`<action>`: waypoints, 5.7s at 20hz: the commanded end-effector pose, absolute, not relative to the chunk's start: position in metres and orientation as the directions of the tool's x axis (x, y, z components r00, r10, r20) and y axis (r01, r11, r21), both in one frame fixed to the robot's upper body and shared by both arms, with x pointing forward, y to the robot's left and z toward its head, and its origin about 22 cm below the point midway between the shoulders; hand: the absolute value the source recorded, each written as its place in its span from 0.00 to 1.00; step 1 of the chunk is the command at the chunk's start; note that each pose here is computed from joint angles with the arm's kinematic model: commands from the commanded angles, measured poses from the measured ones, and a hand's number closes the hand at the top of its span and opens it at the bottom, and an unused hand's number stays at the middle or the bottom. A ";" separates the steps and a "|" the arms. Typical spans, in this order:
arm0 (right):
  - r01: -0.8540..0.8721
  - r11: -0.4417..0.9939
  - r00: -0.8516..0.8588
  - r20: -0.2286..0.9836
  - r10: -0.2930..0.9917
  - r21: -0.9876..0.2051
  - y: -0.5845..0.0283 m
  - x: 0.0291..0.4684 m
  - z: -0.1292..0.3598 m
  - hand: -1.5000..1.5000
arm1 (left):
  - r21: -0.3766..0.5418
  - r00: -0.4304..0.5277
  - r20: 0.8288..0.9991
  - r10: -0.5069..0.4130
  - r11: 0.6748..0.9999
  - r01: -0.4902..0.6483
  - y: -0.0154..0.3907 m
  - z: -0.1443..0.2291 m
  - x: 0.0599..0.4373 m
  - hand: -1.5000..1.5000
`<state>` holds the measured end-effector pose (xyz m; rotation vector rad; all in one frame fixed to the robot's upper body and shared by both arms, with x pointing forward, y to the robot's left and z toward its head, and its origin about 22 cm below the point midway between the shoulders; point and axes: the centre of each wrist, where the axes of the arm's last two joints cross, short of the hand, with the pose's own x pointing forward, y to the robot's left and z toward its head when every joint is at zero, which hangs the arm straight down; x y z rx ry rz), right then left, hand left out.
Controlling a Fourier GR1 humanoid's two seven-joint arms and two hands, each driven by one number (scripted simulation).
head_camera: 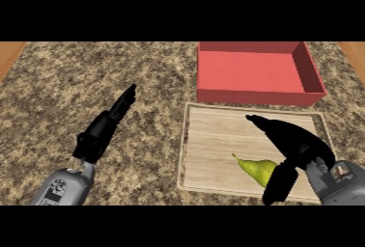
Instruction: Pick the pear from the tray and place it in the cardboard box
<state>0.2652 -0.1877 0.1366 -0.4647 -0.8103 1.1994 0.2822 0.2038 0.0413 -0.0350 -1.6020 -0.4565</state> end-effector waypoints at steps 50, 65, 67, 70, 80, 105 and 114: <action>-0.412 0.096 -0.140 0.167 0.976 -0.906 -0.145 0.279 0.066 1.00 | 0.255 -0.103 0.967 -0.234 0.916 0.311 0.217 0.056 0.299 0.50; 0.081 0.150 -0.247 0.126 0.961 -0.985 -0.136 0.267 0.120 1.00 | 0.266 -0.082 0.964 -0.253 0.923 0.278 0.218 0.038 0.286 0.50; 0.099 0.186 -0.266 0.154 0.951 -0.977 -0.130 0.254 0.155 1.00 | 0.262 -0.089 0.965 -0.246 0.920 0.293 0.222 0.047 0.279 0.50; 0.107 0.240 -0.317 0.196 0.928 -0.965 -0.127 0.220 0.162 1.00 | 0.277 -0.090 0.961 -0.262 0.917 0.286 0.208 0.046 0.290 0.50; 0.240 0.441 -0.253 0.382 0.889 -0.865 -0.158 0.207 0.243 1.00 | 0.281 -0.104 0.960 -0.261 0.919 0.276 0.200 0.044 0.286 0.50; 0.344 0.406 -0.071 0.407 0.910 -0.847 -0.183 0.367 0.261 1.00 | 0.265 -0.097 0.964 -0.247 0.914 0.307 0.225 0.038 0.279 0.50; 0.289 0.309 -0.029 0.314 0.949 -0.906 -0.177 0.422 0.215 1.00 | 0.253 -0.100 0.967 -0.234 0.921 0.295 0.203 0.031 0.301 0.50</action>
